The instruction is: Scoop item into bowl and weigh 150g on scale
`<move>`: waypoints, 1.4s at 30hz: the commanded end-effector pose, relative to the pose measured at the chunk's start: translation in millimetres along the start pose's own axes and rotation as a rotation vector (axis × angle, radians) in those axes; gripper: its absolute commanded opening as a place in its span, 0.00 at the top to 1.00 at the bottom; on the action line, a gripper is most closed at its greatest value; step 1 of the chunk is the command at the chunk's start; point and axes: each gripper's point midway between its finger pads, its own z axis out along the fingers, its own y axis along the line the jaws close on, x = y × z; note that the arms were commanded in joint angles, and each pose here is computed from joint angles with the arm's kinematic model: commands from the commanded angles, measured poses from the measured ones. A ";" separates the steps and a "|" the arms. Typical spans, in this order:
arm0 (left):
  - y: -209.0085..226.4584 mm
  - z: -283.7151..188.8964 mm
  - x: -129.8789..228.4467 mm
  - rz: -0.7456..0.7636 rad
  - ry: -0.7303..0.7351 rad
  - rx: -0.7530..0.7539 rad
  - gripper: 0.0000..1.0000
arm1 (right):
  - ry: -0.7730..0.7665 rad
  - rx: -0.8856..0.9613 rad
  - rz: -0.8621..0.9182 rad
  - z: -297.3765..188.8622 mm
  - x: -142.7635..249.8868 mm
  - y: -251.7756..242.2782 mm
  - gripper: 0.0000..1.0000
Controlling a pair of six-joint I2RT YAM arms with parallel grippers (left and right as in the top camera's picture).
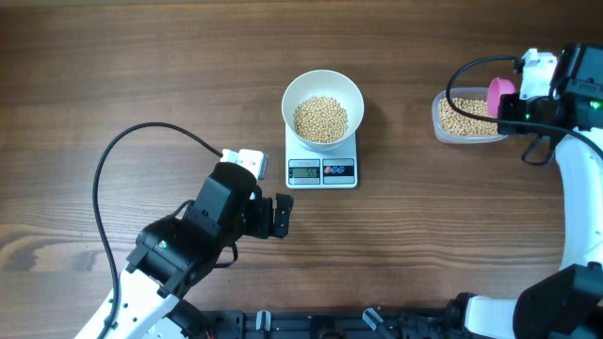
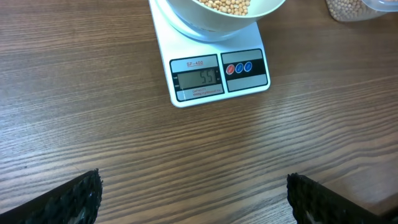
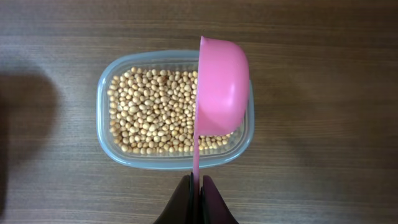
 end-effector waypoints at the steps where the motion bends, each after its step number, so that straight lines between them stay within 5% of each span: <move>1: -0.5 -2.2 -6.0 0.014 -0.018 -0.008 0.00 | 0.066 -0.001 -0.015 18.4 13.0 0.2 0.96; 15: -0.5 -2.2 -6.0 0.014 -0.018 -0.008 0.00 | 0.190 -0.019 -0.005 55.8 35.0 0.7 0.96; 42: -0.5 -2.2 -6.0 0.014 -0.018 -0.008 0.00 | 0.194 -0.377 0.055 68.2 53.5 69.4 0.96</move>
